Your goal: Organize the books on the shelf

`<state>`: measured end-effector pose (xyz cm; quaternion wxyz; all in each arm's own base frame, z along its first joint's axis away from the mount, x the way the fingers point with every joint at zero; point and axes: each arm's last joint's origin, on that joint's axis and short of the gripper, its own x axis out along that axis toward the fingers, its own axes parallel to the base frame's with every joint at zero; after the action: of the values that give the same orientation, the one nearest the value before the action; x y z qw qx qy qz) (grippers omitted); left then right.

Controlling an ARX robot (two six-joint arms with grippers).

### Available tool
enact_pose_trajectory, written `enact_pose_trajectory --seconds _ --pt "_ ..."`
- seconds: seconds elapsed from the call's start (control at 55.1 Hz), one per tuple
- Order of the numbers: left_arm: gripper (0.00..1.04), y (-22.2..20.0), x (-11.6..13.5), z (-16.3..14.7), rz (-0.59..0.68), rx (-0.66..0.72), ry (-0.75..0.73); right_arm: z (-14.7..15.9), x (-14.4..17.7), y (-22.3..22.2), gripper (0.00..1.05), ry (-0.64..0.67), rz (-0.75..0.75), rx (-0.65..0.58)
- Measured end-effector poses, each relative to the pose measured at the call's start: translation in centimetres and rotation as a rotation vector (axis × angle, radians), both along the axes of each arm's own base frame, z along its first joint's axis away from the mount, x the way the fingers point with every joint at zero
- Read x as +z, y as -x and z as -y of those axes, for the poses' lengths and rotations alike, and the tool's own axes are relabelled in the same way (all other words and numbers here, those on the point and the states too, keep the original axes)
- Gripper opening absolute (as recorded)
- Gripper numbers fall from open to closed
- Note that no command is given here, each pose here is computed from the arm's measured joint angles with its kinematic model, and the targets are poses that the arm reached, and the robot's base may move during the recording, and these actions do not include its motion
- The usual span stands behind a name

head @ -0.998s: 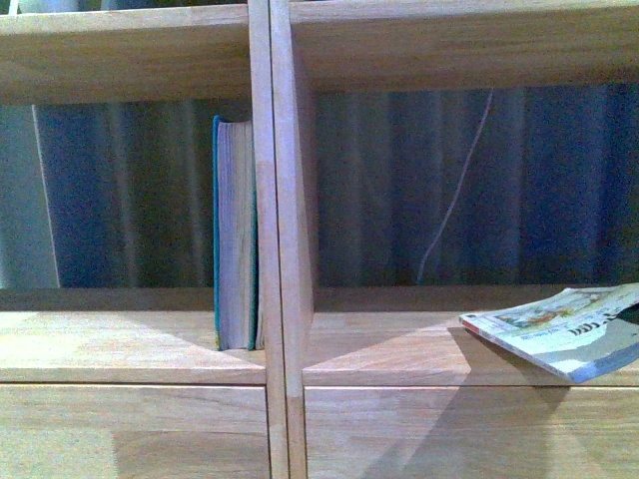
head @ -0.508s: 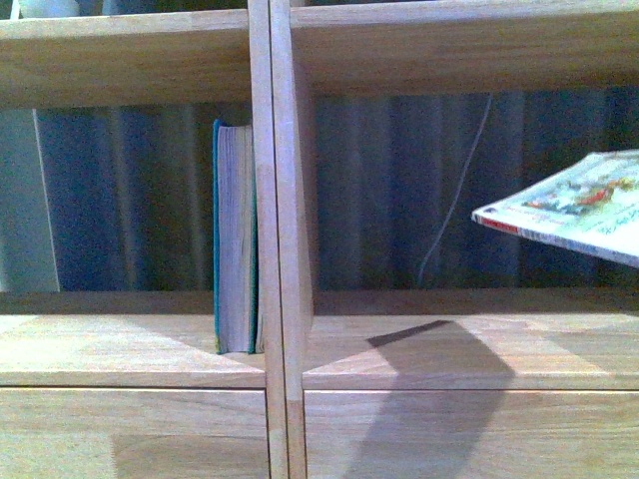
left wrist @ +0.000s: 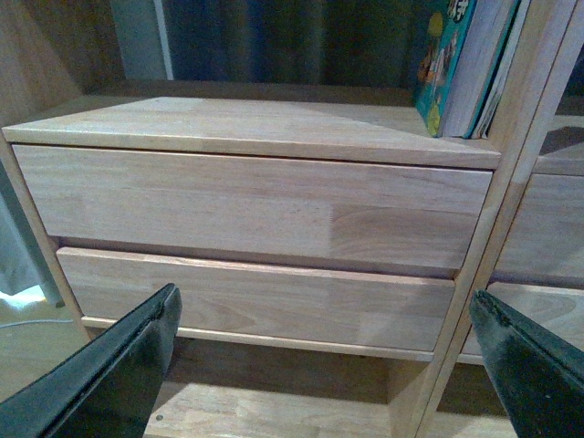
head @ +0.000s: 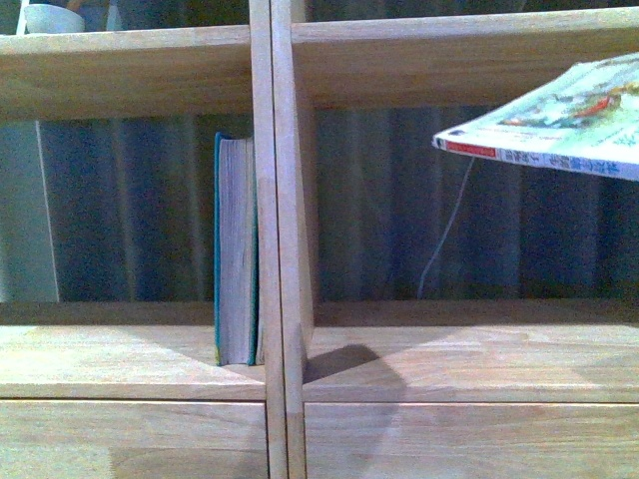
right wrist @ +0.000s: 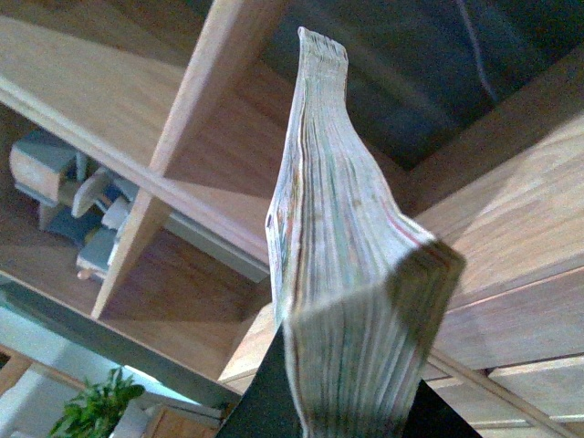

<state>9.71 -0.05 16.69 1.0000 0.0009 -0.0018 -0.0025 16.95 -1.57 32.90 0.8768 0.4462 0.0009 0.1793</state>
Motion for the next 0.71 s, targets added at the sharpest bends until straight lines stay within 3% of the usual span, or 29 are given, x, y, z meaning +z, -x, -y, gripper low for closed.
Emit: enact_pose_trajectory --seconds 0.163,0.308,0.708 --pt "0.97 0.0 0.0 0.0 -0.004 0.006 0.004 -0.9 0.4 0.6 0.07 0.000 0.021 0.032" --pt "0.97 -0.8 0.1 -0.4 -0.120 0.064 0.199 -1.4 0.3 0.6 0.07 -0.004 0.017 0.041" --pt "0.97 -3.4 5.9 -3.2 -0.055 -0.040 0.401 -1.9 0.1 0.2 0.07 0.006 0.007 0.051"
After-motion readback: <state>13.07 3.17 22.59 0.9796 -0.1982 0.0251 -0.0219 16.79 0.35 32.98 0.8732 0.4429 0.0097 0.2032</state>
